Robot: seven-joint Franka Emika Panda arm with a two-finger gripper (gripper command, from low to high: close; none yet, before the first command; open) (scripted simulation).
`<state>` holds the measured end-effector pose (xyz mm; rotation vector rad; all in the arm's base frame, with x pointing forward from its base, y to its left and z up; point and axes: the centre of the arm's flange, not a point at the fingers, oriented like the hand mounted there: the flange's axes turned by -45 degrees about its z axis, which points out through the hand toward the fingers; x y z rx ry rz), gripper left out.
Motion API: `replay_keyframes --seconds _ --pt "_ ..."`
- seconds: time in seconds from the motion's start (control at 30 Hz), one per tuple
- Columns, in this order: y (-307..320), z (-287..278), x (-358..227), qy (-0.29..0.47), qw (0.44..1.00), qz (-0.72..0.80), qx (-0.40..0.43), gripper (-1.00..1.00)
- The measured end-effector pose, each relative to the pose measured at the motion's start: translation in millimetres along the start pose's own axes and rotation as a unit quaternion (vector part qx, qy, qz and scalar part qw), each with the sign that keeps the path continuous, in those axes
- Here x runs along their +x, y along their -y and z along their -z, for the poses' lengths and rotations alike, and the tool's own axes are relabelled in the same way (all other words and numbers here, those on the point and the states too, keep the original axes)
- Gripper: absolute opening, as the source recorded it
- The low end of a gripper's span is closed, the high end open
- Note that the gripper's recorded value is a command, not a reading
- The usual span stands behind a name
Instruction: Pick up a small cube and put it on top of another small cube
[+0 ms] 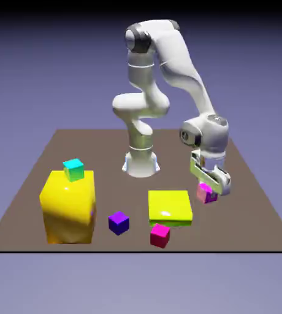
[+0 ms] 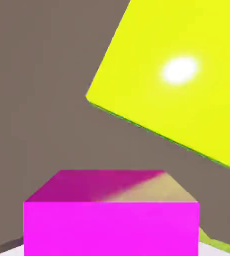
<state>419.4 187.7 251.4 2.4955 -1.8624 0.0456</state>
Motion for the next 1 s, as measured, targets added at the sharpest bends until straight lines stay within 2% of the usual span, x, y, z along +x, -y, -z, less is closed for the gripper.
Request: replay_keyframes --seconds 0.17,0.37,0.57,0.73,0.77,0.9,0.93,1.0 --pt "12.5 39.3 112.1 -0.008 0.994 -0.105 -0.007 -1.00" --pt "-11.4 91.8 236.9 -0.004 0.975 -0.220 -0.013 -1.00" --pt "-73.6 148.7 345.8 0.012 0.944 -0.330 -0.011 -1.00" --pt "-141.6 194.5 410.0 0.028 0.913 -0.407 -0.001 -1.00" --pt "-141.6 194.5 410.0 0.028 0.913 -0.407 -0.001 -1.00" --pt "-140.4 129.7 407.2 0.028 0.913 -0.408 -0.002 -1.00" --pt "-140.6 124.6 406.6 0.028 0.913 -0.408 -0.002 1.00" --pt "-140.7 124.5 406.5 0.028 0.913 -0.408 -0.002 1.00"
